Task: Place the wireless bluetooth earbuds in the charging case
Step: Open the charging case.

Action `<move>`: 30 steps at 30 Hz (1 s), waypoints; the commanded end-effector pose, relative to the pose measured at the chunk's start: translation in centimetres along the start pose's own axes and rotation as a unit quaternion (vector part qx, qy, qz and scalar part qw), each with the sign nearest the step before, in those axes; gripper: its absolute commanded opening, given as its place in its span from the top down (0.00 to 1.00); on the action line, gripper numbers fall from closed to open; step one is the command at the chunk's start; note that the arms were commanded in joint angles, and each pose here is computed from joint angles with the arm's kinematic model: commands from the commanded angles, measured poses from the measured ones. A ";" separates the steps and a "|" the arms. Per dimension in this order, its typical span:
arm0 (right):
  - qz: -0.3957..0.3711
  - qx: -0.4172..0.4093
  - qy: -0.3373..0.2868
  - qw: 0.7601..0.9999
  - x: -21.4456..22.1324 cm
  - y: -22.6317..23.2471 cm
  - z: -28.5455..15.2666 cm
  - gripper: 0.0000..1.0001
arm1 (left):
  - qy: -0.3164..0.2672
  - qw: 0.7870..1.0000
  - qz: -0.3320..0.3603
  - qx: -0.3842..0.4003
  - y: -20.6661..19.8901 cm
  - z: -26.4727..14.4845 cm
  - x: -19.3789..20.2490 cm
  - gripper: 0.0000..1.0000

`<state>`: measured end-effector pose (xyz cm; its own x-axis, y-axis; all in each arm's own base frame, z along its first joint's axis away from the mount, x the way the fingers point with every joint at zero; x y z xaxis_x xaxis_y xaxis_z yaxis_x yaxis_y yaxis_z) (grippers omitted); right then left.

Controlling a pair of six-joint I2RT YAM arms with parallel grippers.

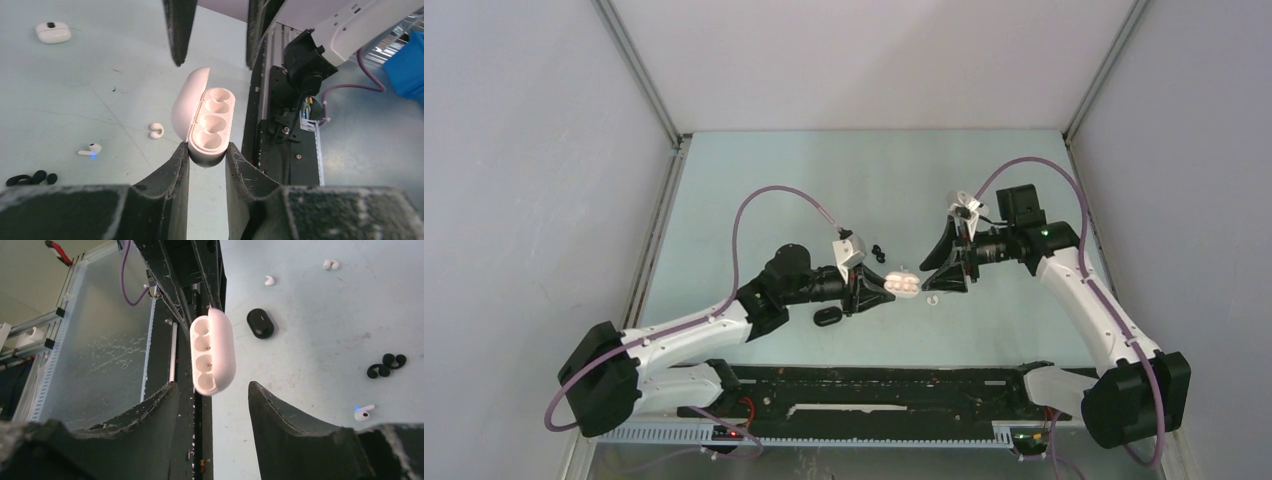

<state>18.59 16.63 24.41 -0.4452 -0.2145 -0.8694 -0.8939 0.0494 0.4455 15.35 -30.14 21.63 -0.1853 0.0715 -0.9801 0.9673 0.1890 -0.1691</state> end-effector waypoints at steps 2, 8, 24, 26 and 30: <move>-0.042 0.019 0.018 0.999 -1.3 -0.4 1.2 0.45 | -0.031 0.998 0.036 0.044 -1.5 0.7 -2.3 1.00; -0.033 0.013 0.030 0.999 -0.9 -1.0 2.2 0.51 | -0.031 0.998 0.037 0.050 -1.7 0.8 -2.4 1.00; -0.047 0.007 0.061 0.997 -0.2 -0.2 3.7 0.88 | -0.020 1.000 0.015 0.016 -0.6 1.2 -1.5 0.77; -0.062 0.025 0.064 0.996 -0.4 -0.1 3.6 0.94 | -0.025 0.999 0.014 0.019 -0.7 1.2 -1.6 0.63; -0.079 0.042 0.064 0.994 -0.8 0.1 3.2 0.97 | -0.050 0.997 0.017 0.047 -1.5 1.1 -1.7 0.55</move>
<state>18.08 19.93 22.44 -0.3850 -0.3656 -0.8474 -0.9187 0.0645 0.3896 14.67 -30.98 20.99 -0.1998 0.0857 -0.9761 0.9711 0.1498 -0.1857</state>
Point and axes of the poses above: each gripper's point midway between its finger pads, its own z axis out along the fingers, its own y axis along the line the jaws close on, x = y × z, the point moved 4 cm from there along -z, back along the fingers, and after that the axes turned 4 degrees about z, right-handed, at the moved point
